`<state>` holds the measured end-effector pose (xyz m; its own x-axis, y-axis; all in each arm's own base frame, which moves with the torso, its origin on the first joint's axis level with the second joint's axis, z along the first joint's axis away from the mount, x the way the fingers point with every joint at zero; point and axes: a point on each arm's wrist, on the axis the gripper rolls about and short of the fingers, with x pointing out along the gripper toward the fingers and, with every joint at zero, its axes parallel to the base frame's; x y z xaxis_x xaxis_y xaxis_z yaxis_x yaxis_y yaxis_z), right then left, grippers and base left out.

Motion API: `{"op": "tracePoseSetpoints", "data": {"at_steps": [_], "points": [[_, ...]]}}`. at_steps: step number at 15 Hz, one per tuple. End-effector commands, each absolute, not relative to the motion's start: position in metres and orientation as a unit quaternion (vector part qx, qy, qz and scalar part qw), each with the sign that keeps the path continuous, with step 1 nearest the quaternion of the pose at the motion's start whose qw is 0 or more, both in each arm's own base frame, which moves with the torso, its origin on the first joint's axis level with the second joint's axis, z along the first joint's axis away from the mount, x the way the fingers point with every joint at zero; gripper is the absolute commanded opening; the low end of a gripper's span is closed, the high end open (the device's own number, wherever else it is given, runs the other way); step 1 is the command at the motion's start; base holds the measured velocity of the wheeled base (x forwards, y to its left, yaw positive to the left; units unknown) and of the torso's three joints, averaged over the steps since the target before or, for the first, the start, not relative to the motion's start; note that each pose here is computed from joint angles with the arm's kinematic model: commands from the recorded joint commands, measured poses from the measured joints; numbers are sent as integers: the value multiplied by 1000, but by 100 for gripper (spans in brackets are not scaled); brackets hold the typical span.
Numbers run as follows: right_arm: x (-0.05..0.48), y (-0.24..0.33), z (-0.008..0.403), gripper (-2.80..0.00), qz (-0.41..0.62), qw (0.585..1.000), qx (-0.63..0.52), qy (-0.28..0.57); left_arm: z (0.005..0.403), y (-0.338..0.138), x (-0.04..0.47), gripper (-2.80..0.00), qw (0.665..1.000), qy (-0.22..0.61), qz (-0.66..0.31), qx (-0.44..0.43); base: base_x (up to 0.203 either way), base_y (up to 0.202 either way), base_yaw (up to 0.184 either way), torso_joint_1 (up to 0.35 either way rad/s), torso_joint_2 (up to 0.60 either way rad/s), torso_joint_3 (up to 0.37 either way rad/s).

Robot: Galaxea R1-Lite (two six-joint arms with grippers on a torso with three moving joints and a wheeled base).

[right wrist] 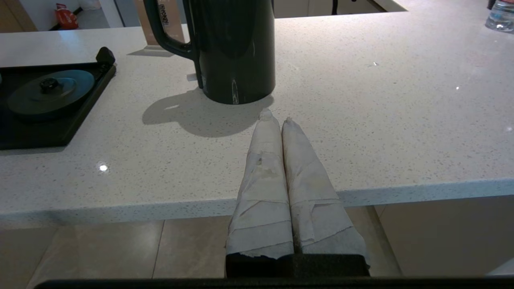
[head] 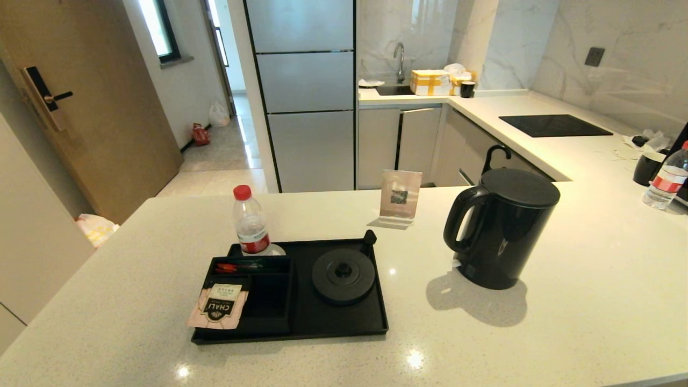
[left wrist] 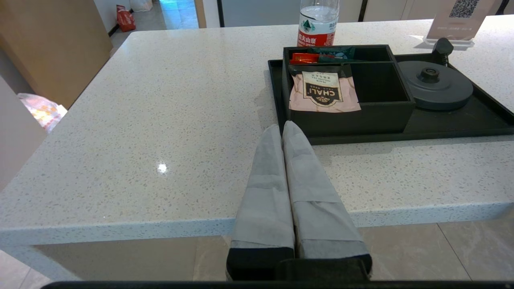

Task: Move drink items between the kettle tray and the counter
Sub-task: Return the kettle to its original position

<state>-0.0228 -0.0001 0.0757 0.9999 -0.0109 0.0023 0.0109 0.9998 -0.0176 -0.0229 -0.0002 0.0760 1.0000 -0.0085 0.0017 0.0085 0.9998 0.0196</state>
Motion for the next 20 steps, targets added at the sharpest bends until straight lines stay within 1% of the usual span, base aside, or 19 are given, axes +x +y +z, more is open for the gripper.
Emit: {"op": "tracePoseSetpoints", "data": {"at_steps": [1,5,6,8,10,12,14,18,20], "points": [[-23,0,75,-280,-5,1000,-8,5,76,0,-23,-280,1000,0,-4,10,0,0,0,0,0,0],[-23,0,78,-280,-3,1000,-7,9,76,0,-23,-280,1000,0,-4,10,0,0,0,0,0,0],[-24,0,92,-280,3,1000,-4,11,76,0,-23,-280,1000,0,-4,10,0,0,0,0,0,0],[-23,1,147,-280,29,1000,3,12,76,0,-23,-280,1000,0,-4,10,0,0,0,0,0,0],[-6,3,186,-280,62,994,22,89,76,0,-23,-280,1000,0,-4,10,0,0,0,0,0,0],[15,5,199,-280,103,979,58,166,76,0,-23,-280,1000,0,-4,10,0,0,0,0,0,0],[54,7,197,-280,126,962,91,227,76,0,-23,-280,1000,0,-4,10,0,0,0,0,0,0],[126,19,178,-280,172,930,117,303,76,0,-23,-280,1000,0,-4,10,0,0,0,0,0,0],[140,28,174,-280,200,922,122,308,76,0,-23,-280,1000,0,-4,10,0,0,0,0,0,0]]}}
